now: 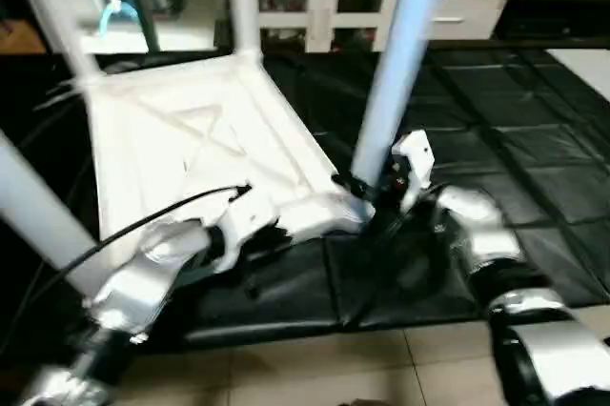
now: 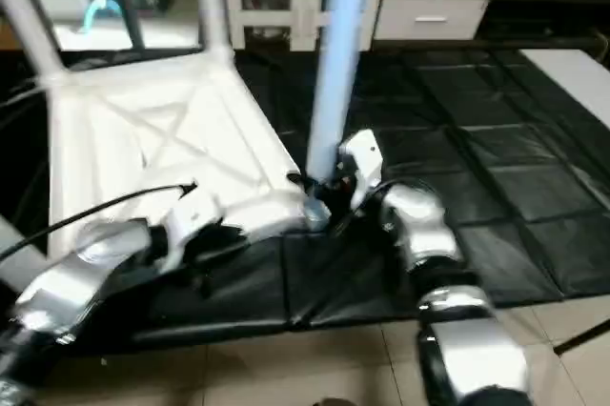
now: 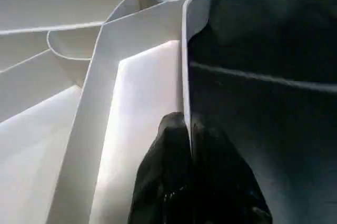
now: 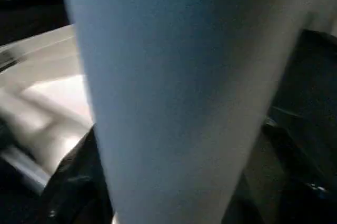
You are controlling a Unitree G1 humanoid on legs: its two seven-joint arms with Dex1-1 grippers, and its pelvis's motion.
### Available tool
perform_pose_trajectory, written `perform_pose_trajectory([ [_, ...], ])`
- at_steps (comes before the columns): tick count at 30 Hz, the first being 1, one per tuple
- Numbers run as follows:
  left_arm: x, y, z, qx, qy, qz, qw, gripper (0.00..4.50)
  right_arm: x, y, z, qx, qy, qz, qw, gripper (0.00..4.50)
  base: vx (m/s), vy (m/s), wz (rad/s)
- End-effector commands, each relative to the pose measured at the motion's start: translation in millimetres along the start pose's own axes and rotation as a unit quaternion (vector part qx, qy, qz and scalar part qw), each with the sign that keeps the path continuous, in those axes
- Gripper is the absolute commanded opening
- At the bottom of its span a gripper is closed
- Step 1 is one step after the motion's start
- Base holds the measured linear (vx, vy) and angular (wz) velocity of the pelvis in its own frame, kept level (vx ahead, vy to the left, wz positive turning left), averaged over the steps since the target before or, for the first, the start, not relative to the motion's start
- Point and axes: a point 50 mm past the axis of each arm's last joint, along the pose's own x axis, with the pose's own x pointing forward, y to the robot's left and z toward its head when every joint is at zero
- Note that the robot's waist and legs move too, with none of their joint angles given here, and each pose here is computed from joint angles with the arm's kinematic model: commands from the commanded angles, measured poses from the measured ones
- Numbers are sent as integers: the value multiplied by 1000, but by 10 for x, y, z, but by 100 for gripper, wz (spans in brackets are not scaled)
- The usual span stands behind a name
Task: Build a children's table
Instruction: Rotate leg to tighten
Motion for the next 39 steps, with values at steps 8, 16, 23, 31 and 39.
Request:
perform_pose_trajectory([
  [8, -52, -81, 1, 21, 0, -44, 999, 0, -310, -73, 42, 8, 9, 52, 999, 300, 0, 0, 0],
  [16, -52, -92, 13, 20, -1, -46, 999, 0, -274, -8, -31, 24, 20, 72, 997, 245, 0, 0, 0],
  [23, -26, -73, -5, 14, 9, -37, 999, 0, -231, -29, -118, 25, 40, 15, 999, 192, 0, 0, 0],
  [31, 377, 165, 48, -35, 42, 79, 995, 0, 64, -21, -330, 79, 63, -170, 980, 186, 0, 0, 0],
  [39, 950, 241, 222, -103, 67, 169, 978, 0, 643, 310, -439, 141, 70, -246, 957, 186, 0, 0, 0],
])
